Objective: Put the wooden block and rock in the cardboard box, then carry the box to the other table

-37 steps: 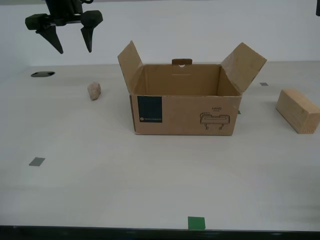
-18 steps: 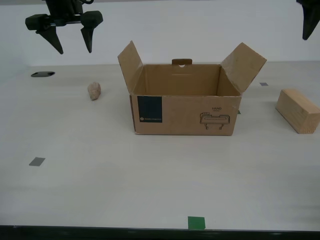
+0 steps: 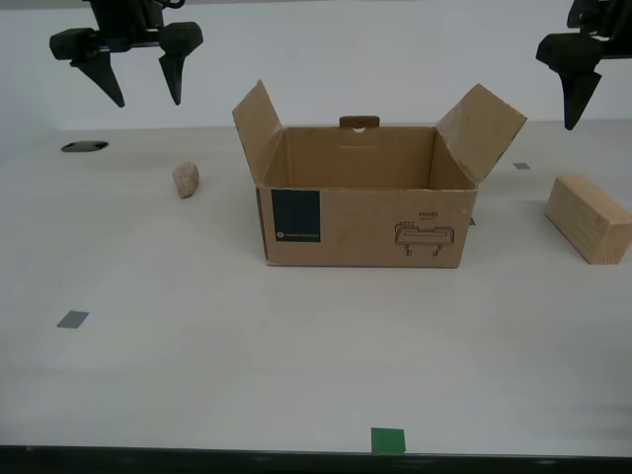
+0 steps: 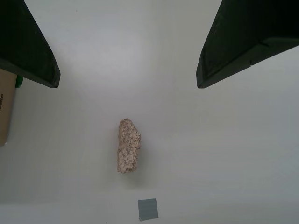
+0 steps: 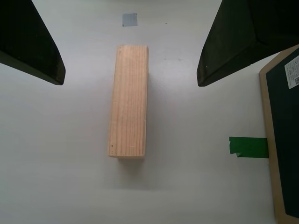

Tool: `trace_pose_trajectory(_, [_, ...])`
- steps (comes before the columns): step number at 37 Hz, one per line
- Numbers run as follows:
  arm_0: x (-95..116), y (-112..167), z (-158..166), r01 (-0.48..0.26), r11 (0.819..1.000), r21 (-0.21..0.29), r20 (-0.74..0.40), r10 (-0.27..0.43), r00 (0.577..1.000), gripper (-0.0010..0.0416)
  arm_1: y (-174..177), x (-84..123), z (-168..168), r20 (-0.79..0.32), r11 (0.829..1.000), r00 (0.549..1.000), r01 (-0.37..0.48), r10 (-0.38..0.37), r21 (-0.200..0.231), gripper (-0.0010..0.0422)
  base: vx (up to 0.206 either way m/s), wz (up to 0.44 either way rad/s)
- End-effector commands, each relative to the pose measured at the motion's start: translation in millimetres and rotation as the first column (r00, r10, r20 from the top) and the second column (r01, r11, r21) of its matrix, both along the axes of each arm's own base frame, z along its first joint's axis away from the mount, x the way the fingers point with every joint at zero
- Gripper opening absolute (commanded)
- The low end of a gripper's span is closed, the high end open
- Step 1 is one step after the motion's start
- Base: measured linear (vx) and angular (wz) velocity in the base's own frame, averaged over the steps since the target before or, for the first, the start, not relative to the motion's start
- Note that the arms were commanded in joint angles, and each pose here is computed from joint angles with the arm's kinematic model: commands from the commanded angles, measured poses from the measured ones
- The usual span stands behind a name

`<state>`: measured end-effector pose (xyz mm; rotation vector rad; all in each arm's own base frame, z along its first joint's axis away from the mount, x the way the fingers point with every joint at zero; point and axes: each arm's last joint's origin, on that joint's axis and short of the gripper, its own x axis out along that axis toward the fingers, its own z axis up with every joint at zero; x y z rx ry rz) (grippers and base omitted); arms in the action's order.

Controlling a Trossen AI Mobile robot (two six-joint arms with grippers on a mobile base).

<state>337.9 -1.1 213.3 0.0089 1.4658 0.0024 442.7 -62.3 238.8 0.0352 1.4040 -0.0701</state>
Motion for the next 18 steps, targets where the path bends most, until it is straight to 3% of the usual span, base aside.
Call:
trace_pose_trajectory(1, [2.3, -1.1, -7.0, 0.002, 1.0, -0.003, -0.023, -0.002, 1.0, 0.0394, -0.4, -0.3, 0.1, -0.002, 1.0, 1.0, 0.005, -0.005, 0.002, 0.04, 0.0, 0.0])
trace_pose_trajectory(9, [1.6, -1.6, -14.5, 0.004, 1.0, -0.009, -0.04, -0.004, 0.999, 0.0394, -0.4, -0.3, 0.1, -0.002, 1.0, 1.0, 0.002, -0.002, 0.002, 0.04, 0.0, 0.0])
trace_pose_trajectory(18, [-13.7, -1.4, -42.5, 0.002, 1.0, -0.008, -0.106, -0.002, 0.994, 0.0394, -0.6, -0.6, 0.0, -0.005, 1.0, 1.0, 0.002, -0.002, 0.002, 0.04, 0.0, 0.0])
